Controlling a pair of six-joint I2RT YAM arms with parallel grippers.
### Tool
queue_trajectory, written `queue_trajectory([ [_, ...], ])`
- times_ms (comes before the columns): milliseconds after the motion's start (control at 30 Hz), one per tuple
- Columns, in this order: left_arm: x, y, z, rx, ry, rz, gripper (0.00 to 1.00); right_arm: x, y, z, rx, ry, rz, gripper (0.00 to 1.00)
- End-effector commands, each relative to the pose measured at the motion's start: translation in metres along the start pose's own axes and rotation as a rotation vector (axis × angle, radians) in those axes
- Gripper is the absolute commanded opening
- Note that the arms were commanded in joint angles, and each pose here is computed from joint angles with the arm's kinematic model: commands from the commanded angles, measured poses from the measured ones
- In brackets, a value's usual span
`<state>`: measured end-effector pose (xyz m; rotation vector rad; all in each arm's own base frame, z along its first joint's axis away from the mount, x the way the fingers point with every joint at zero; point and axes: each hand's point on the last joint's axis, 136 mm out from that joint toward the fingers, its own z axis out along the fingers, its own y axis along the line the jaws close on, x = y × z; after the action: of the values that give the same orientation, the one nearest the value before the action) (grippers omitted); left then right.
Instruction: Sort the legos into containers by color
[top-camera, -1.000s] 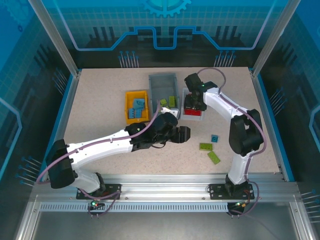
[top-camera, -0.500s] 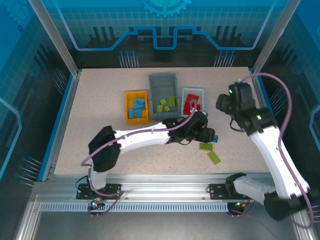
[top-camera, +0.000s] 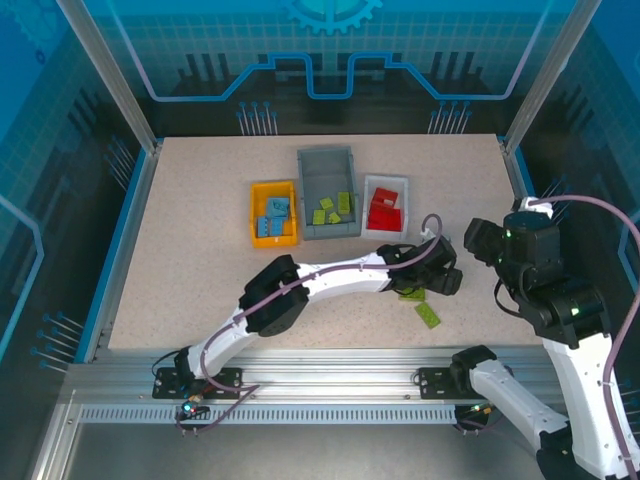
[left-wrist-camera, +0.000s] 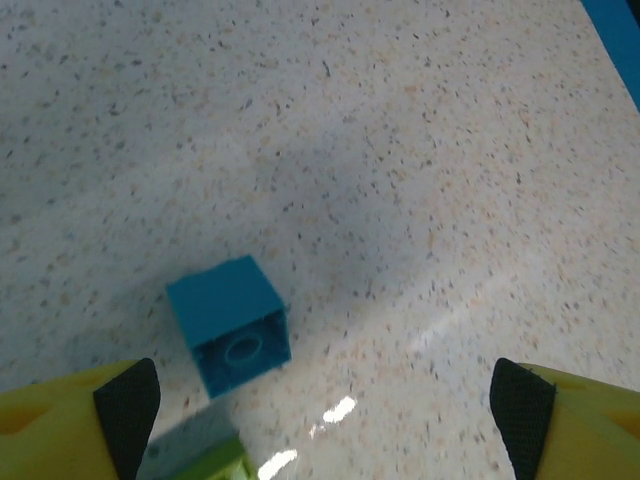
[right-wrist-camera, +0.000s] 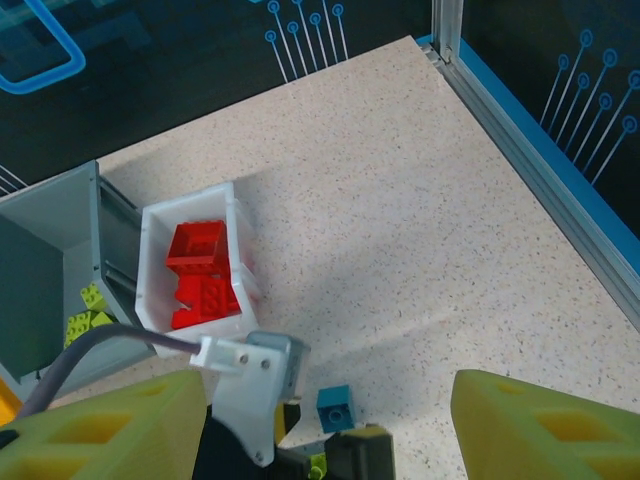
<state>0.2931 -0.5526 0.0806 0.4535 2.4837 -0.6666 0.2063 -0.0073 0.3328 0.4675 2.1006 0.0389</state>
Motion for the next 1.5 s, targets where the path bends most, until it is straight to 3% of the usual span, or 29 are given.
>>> queue_trajectory([
  [0, 0.003, 0.011, 0.006, -0.114, -0.01, 0.037, 0.88, 0.006, -0.01, -0.005, 0.022, 0.008, 0.003, 0.67],
  [133, 0.007, 0.03, 0.017, -0.218, -0.015, 0.03, 0.86, 0.007, -0.009, -0.005, 0.015, 0.007, 0.009, 0.67],
  [300, 0.013, 0.025, 0.029, -0.216, -0.008, 0.055, 0.83, 0.007, -0.009, -0.004, 0.016, 0.006, 0.007, 0.67],
  [633, 0.022, 0.033, 0.04, -0.254, 0.001, 0.067, 0.57, 0.01, -0.009, -0.002, 0.016, 0.014, 0.003, 0.67],
  [733, 0.02, 0.033, 0.039, -0.254, -0.007, 0.075, 0.44, 0.011, -0.007, 0.0, 0.009, 0.02, 0.002, 0.67],
  [867, 0.009, 0.03, 0.028, -0.248, -0.053, 0.076, 0.4, 0.013, -0.005, 0.001, -0.001, 0.028, 0.002, 0.66],
  [1000, -0.016, 0.026, 0.0, -0.243, -0.125, 0.065, 0.39, 0.014, -0.002, 0.001, -0.017, 0.035, -0.006, 0.65],
  [1200, -0.063, 0.037, -0.085, -0.228, -0.26, -0.012, 0.38, 0.011, 0.006, 0.0, -0.062, 0.035, -0.03, 0.65],
  [1367, -0.076, 0.097, -0.163, -0.293, -0.303, -0.125, 0.38, 0.019, 0.043, 0.008, -0.236, 0.084, -0.089, 0.64],
  [1467, -0.075, 0.156, -0.205, -0.371, -0.298, -0.212, 0.38, 0.034, 0.077, 0.016, -0.382, 0.146, -0.147, 0.61],
])
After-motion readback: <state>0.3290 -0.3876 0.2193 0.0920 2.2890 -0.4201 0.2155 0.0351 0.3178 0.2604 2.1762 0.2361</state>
